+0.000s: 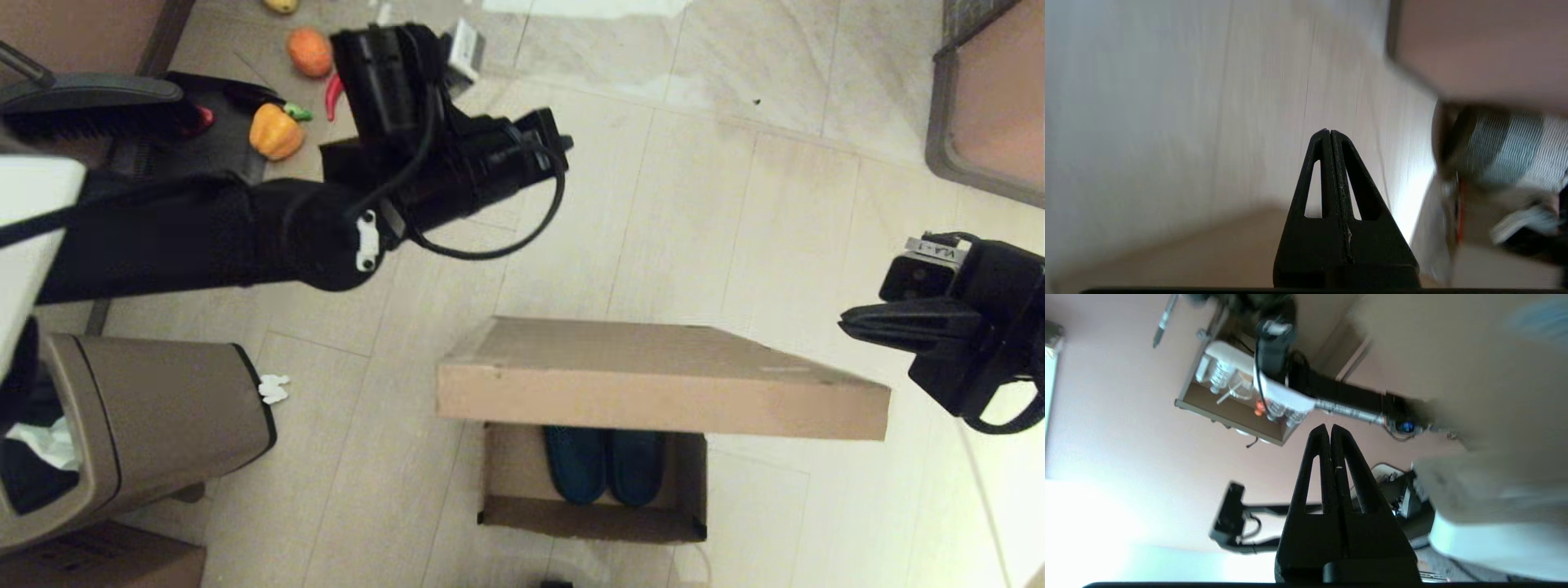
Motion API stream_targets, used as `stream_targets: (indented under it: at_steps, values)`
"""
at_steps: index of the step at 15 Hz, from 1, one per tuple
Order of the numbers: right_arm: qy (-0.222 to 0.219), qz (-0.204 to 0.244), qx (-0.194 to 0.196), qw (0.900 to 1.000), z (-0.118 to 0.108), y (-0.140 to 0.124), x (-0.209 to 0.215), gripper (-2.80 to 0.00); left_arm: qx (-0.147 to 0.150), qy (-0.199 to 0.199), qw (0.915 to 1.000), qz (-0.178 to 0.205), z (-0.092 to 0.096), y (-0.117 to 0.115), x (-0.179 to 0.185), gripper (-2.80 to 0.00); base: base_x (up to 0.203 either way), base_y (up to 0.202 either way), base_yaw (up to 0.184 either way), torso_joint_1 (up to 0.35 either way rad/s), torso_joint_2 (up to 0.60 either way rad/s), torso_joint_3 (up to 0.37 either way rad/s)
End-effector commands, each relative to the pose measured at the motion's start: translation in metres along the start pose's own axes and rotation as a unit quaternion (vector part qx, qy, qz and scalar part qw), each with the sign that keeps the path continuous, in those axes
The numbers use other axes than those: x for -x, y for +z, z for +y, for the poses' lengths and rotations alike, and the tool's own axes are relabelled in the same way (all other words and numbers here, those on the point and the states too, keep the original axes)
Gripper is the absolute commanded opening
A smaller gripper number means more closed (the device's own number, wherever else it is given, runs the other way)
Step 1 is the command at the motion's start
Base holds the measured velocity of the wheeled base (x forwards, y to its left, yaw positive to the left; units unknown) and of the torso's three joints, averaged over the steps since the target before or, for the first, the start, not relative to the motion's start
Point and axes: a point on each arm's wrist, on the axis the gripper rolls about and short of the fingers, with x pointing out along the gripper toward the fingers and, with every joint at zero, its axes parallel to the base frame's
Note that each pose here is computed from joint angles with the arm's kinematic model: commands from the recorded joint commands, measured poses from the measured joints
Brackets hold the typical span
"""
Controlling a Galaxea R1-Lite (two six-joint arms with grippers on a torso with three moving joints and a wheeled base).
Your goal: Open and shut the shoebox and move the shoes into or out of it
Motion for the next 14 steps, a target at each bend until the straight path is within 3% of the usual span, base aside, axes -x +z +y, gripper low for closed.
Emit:
stream_targets:
  at_steps: [1,3,4,7,8,9,10,12,14]
  values:
    - [0.0,0.004,0.019,1.0,0.007,-0.03,0.002,-2.8,0.018,0.0,0.9974,0.07,-0.013,-0.044,0.003,-2.8,0.0,0.0,0.0,0.0,0.0,0.0]
    - [0.002,-0.005,0.039,0.999,0.012,-0.042,0.004,-2.8,0.029,0.008,0.9898,0.139,-0.02,-0.08,0.026,-2.8,0.0,0.0,0.0,0.0,0.0,0.0]
    - [0.006,-0.03,0.059,0.998,0.014,-0.044,0.008,-2.8,0.032,0.013,0.984,0.175,-0.022,-0.099,0.042,-2.8,0.0,0.0,0.0,0.0,0.0,0.0]
    - [0.002,-0.069,0.166,0.984,0.026,-0.049,0.019,-2.8,0.028,0.041,0.9727,0.227,-0.019,-0.134,0.095,-2.8,0.0,0.0,0.0,0.0,0.0,0.0]
    - [-0.003,-0.085,0.203,0.975,0.029,-0.051,0.025,-2.8,0.021,0.07,0.9735,0.217,-0.014,-0.134,0.112,-2.8,0.0,0.0,0.0,0.0,0.0,0.0]
    - [-0.01,-0.104,0.233,0.967,0.031,-0.054,0.032,-2.8,0.012,0.125,0.9731,0.193,-0.005,-0.129,0.13,-2.8,0.0,0.0,0.0,0.0,0.0,0.0]
    - [-0.016,-0.119,0.257,0.959,0.035,-0.062,0.036,-2.8,0.005,0.191,0.9673,0.167,0.011,-0.122,0.145,-2.8,0.0,0.0,0.0,0.0,0.0,0.0]
    - [-0.02,-0.126,0.282,0.951,0.038,-0.078,0.036,-2.8,0.003,0.294,0.9464,0.134,0.046,-0.11,0.181,-2.8,0.0,0.0,0.0,0.0,0.0,0.0]
    - [-0.022,-0.131,0.286,0.949,0.035,-0.091,0.036,-2.8,-0.014,0.369,0.9218,0.117,0.068,-0.102,0.23,-2.8,0.0,0.0,0.0,0.0,0.0,0.0]
